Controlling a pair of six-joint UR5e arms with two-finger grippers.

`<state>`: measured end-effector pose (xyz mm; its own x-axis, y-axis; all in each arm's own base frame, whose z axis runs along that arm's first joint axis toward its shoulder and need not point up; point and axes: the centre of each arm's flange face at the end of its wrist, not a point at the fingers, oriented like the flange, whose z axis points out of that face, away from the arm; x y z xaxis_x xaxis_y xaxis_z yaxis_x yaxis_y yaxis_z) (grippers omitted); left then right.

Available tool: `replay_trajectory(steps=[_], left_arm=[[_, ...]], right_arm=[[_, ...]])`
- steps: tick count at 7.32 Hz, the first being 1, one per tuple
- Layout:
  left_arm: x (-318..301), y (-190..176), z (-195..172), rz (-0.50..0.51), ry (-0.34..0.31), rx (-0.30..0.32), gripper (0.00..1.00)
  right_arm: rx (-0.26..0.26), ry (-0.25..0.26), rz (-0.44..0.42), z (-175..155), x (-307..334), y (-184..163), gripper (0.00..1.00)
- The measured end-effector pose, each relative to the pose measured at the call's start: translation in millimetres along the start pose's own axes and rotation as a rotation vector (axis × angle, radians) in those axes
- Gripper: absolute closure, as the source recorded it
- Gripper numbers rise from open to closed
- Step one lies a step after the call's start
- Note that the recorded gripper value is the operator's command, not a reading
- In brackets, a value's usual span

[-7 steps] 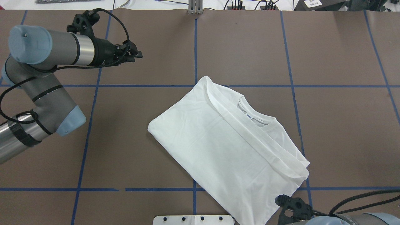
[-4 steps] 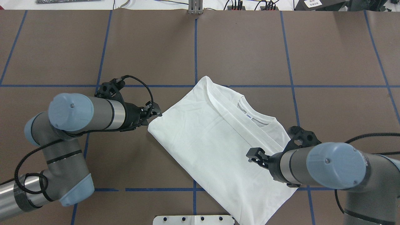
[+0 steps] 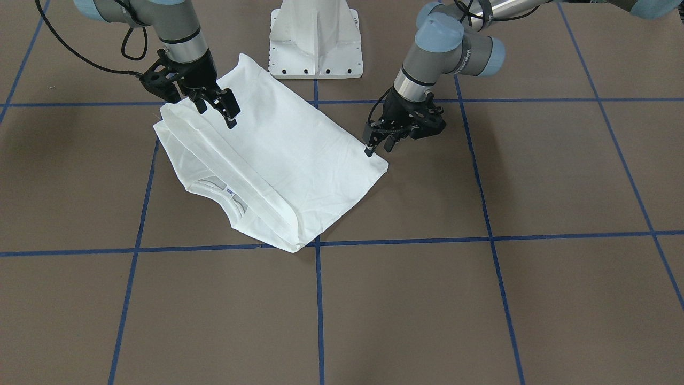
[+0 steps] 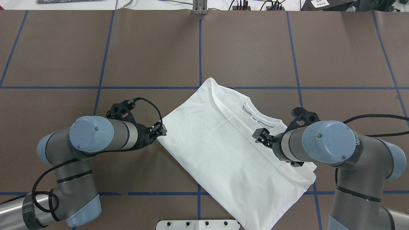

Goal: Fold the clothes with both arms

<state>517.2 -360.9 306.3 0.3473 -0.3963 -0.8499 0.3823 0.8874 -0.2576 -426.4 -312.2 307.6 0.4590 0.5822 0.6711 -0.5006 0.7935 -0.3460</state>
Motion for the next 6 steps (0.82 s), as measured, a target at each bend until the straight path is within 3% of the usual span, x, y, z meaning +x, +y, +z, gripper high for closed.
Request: replay_trajectory(steps=[1, 3, 6], left_arm=[[-1.4, 0.9, 6.6, 0.001, -0.012, 0.001, 0.49], [-0.4, -0.2, 14.1, 0.004, -0.021, 0.009, 1.0], [-2.2, -23.7, 19.1, 0.047, -0.025, 0.092, 1.0]], right_arm=[[0.005, 0.003, 0.0, 1.8, -0.1, -2.9, 0.0], [0.019, 0.007, 0.005, 5.4, 0.0, -8.0, 0.0], [0.028, 0.009, 0.012, 7.7, -1.0, -12.3, 0.0]])
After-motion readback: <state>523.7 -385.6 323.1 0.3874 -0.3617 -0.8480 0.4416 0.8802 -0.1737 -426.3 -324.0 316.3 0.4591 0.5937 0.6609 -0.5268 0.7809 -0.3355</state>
